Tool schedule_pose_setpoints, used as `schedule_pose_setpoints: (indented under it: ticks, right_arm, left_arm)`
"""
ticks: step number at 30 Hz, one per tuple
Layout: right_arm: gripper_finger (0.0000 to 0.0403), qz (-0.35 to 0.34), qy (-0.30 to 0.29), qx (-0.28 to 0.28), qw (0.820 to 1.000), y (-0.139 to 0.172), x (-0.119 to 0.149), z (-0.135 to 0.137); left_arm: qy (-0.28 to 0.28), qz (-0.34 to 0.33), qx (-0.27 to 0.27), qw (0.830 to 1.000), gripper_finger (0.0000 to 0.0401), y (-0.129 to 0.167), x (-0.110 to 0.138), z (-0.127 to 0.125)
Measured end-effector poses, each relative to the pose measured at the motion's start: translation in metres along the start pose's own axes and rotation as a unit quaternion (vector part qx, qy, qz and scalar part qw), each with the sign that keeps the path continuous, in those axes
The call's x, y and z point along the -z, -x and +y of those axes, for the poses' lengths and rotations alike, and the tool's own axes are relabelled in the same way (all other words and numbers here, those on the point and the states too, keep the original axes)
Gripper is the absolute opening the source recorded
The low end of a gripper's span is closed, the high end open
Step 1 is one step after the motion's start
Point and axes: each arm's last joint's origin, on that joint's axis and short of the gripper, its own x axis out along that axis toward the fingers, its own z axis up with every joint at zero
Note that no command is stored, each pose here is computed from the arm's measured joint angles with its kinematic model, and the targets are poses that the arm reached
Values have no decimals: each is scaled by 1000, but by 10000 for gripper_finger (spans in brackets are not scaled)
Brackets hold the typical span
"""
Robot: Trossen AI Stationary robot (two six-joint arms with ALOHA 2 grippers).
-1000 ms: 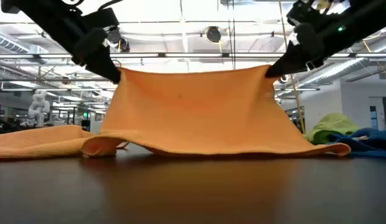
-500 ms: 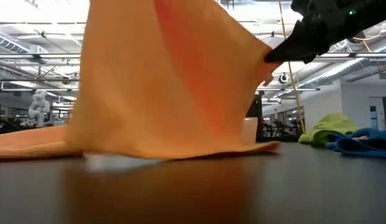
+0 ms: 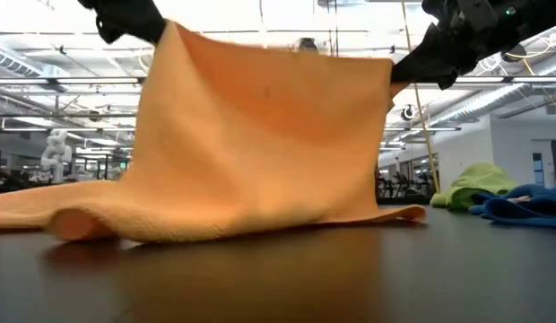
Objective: Fold microfiber towels
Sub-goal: Fold the right orange towel
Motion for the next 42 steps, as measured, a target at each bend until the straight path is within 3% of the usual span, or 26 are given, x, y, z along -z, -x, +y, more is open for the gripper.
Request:
schedule_pose_setpoints:
  ticks: [7,10,12,14,17,20,22,26,31,35,38,42]
  right_arm:
    - [0,4,-14,-74,997,1,-2,5]
    - [0,-5,-23,-124,992,4,-5,12]
    - [0,-16,-29,-171,985,8,-8,19]
    - [0,-32,-38,-253,966,14,-13,28]
    - [0,-65,-44,-396,915,27,-22,41]
    - [0,-97,-47,-447,888,38,-28,48]
    - [0,-109,-53,-440,890,42,-30,49]
    - [0,-92,-64,-380,918,41,-27,44]
    - [0,-35,-79,-243,966,32,-15,29]
    - [0,31,-90,-130,987,22,0,13]
    - [0,84,-103,-59,989,15,13,2]
    - [0,139,-116,3,983,9,25,-10]
  left_arm:
    - [-5,15,-10,1000,5,-7,-1,9]
    - [1,39,36,999,10,-6,0,5]
    - [13,41,101,994,6,-3,-2,-5]
    - [11,21,179,984,3,5,-5,-19]
    - [-19,-34,276,960,8,22,-11,-41]
    - [-27,-63,311,948,9,41,-17,-53]
    - [-33,-80,297,951,4,50,-19,-55]
    - [-44,-80,209,974,7,51,-17,-48]
    - [-27,-20,73,997,5,30,-9,-20]
    - [1,26,-4,1000,7,1,3,7]
    - [11,53,-18,998,16,-21,15,24]
    - [13,65,19,998,16,-48,33,39]
